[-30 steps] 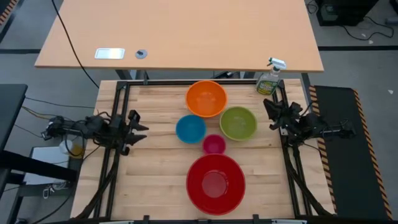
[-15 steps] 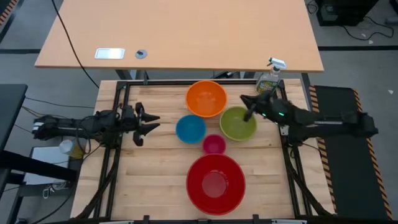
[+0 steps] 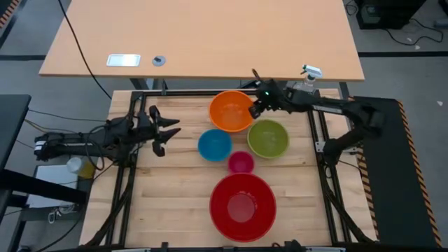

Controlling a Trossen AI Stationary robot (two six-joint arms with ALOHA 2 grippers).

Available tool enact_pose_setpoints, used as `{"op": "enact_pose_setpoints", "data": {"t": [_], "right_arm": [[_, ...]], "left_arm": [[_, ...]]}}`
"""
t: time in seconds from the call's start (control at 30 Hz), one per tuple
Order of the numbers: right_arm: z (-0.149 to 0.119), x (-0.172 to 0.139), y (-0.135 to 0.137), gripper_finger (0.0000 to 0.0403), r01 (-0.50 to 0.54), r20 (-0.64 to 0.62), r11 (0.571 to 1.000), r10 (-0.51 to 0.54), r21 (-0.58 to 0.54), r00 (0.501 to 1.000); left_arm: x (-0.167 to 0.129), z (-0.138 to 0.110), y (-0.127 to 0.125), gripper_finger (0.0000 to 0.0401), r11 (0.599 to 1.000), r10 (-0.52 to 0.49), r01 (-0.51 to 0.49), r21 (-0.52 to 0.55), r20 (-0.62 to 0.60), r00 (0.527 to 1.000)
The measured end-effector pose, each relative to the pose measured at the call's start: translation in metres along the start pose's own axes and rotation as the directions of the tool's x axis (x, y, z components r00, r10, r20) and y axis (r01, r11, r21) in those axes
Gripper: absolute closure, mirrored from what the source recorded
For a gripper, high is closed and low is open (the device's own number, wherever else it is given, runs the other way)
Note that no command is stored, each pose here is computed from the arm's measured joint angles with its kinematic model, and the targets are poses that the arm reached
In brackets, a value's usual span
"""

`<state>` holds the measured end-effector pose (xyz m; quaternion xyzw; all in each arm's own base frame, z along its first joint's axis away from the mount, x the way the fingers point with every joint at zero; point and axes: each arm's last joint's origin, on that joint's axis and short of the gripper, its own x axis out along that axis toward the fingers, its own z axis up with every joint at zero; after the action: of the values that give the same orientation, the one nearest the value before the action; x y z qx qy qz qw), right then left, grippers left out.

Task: Nest bowls inside each other
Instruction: Stack the orange bowl on top of the red bowl

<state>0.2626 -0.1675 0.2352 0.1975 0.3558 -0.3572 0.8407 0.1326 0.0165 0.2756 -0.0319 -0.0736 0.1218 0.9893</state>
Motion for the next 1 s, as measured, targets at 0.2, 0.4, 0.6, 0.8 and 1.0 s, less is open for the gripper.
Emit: {"op": "enact_pose_setpoints", "data": {"t": [0.2, 0.4, 0.6, 0.8, 1.0], "right_arm": [[0.011, 0.030, -0.003, 0.0121, 0.032, -0.174, 0.999, -0.026, 0.029, 0.984], [0.021, 0.050, -0.001, 0.0130, 0.111, -0.272, 0.994, -0.106, 0.006, 0.957], [0.015, 0.079, 0.000, 0.0187, 0.091, -0.344, 0.996, -0.086, -0.002, 0.935], [0.011, 0.096, -0.005, 0.0270, 0.102, -0.363, 0.995, -0.090, 0.016, 0.928], [0.020, 0.089, -0.008, 0.0357, 0.060, -0.319, 0.994, -0.028, 0.093, 0.947]], "left_arm": [[0.000, 0.004, 0.001, 0.0246, 0.999, 0.005, -0.003, -0.034, 0.040, 0.999], [0.000, 0.006, 0.001, 0.0246, 1.000, 0.005, -0.004, -0.022, 0.058, 0.998], [0.000, 0.007, 0.004, 0.0246, 1.000, 0.024, -0.024, -0.006, 0.073, 0.997], [0.000, 0.007, 0.004, 0.0246, 1.000, 0.025, -0.025, -0.005, 0.073, 0.997], [0.000, 0.007, 0.004, 0.0246, 1.000, 0.025, -0.025, -0.004, 0.075, 0.997]]}}
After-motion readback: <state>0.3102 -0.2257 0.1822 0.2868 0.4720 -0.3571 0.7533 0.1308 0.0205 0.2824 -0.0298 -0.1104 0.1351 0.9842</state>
